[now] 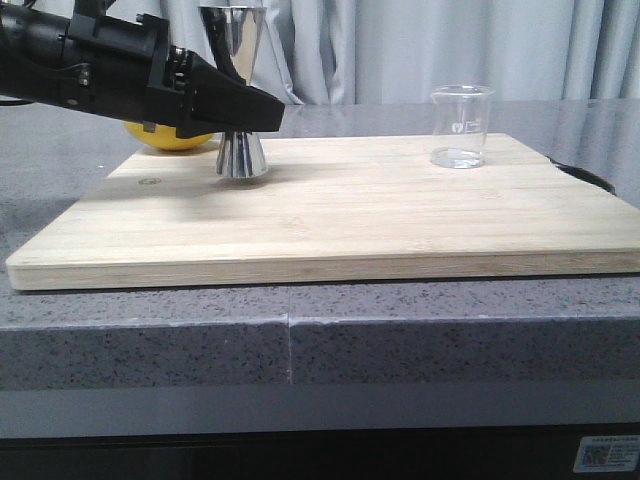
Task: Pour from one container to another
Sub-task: 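Lift the filled jigger off the board with the left gripper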
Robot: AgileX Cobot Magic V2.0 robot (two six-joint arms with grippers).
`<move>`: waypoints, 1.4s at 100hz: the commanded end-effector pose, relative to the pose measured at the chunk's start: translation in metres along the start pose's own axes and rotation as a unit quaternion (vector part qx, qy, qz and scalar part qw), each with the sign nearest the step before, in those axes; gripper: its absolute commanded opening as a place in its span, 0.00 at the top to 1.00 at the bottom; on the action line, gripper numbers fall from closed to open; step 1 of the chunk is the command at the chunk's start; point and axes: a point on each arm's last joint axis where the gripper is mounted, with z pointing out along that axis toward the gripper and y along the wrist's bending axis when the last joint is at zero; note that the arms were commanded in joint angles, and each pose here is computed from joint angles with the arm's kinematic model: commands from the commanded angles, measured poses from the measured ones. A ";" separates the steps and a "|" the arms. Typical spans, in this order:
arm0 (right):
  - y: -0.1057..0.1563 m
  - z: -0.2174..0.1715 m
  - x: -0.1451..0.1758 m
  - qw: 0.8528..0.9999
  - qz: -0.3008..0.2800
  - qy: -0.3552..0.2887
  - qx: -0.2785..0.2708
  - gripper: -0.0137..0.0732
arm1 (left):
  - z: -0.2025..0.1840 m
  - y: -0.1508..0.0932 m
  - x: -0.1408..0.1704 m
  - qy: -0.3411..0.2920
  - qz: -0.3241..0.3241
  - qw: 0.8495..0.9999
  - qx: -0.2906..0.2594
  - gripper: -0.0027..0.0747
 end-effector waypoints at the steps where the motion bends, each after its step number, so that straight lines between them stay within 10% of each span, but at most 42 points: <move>1: -0.001 -0.005 -0.021 0.998 -0.002 -0.065 -0.001 0.33 | -0.008 -0.001 -0.030 -0.060 0.015 0.998 -0.006 0.95; 140: -0.001 -0.005 -0.021 0.998 -0.002 -0.065 -0.001 0.33 | -0.006 -0.001 -0.026 -0.062 0.008 0.998 0.005 0.95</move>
